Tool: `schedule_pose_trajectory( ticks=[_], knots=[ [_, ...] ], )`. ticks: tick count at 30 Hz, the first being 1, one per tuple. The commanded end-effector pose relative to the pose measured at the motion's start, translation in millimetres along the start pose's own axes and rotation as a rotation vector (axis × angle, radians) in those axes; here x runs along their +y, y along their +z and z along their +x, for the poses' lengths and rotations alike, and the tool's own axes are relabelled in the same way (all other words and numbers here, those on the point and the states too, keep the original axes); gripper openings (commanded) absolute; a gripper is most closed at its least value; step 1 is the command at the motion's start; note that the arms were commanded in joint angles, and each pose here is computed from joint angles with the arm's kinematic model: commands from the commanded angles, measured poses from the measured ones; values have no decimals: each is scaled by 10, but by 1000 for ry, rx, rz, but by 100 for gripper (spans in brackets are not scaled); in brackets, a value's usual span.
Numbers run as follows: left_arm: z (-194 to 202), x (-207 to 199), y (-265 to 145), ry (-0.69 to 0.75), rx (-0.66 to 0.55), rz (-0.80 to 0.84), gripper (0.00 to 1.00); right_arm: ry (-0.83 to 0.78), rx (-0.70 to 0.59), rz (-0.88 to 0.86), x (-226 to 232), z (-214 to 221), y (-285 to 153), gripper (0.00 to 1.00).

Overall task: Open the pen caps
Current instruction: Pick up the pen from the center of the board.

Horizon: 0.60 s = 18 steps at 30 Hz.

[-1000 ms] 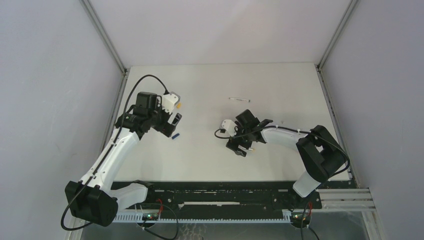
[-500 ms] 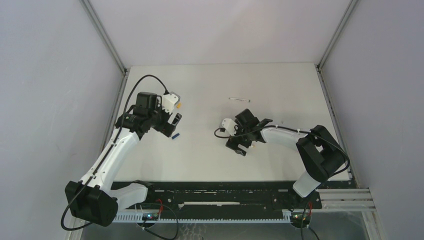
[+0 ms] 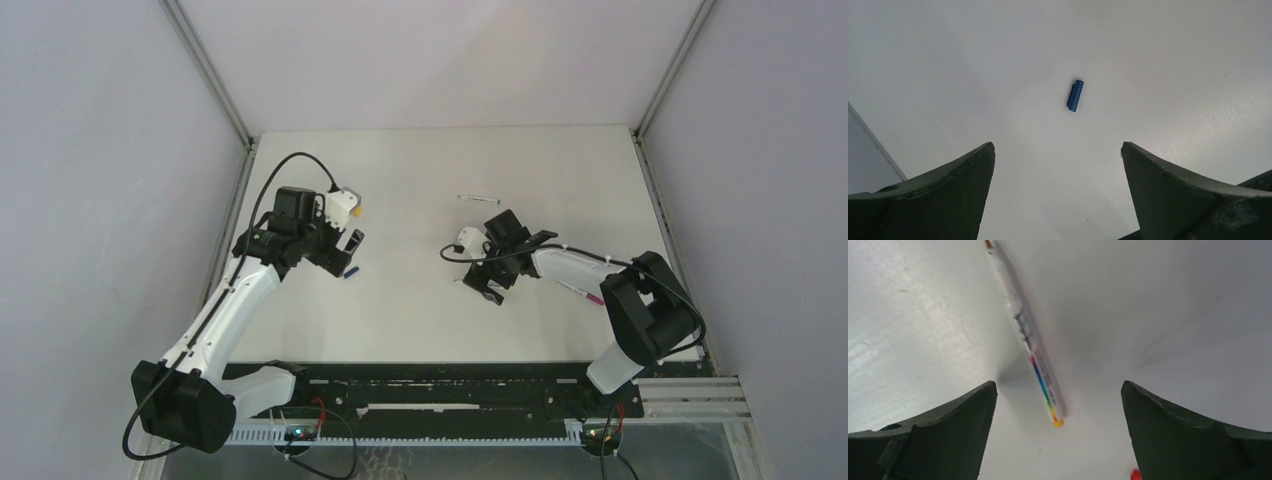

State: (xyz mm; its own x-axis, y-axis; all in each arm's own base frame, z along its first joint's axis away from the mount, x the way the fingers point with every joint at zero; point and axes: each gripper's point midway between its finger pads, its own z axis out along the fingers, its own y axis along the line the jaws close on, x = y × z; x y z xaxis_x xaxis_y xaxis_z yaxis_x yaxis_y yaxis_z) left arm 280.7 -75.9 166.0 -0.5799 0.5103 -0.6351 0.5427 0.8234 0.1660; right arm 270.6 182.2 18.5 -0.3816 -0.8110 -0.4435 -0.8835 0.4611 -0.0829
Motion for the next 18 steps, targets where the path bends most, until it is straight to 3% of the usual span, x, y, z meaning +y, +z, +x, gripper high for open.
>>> schedule_pose_trajectory(
  ticks=[1,5,10,18],
  knots=[
    [-18,31,14,-13,-21,-16,100,18,-59,109,-383,-195,-401,92],
    [-22,24,15,-13,-23,-12,100,84,-11,158,-695,-2,-638,90],
    [-24,16,11,-13,-27,-9,100,112,154,213,-946,451,-824,86],
    [-36,14,-11,-13,-36,-9,100,105,408,156,-932,958,-776,78]
  ],
)
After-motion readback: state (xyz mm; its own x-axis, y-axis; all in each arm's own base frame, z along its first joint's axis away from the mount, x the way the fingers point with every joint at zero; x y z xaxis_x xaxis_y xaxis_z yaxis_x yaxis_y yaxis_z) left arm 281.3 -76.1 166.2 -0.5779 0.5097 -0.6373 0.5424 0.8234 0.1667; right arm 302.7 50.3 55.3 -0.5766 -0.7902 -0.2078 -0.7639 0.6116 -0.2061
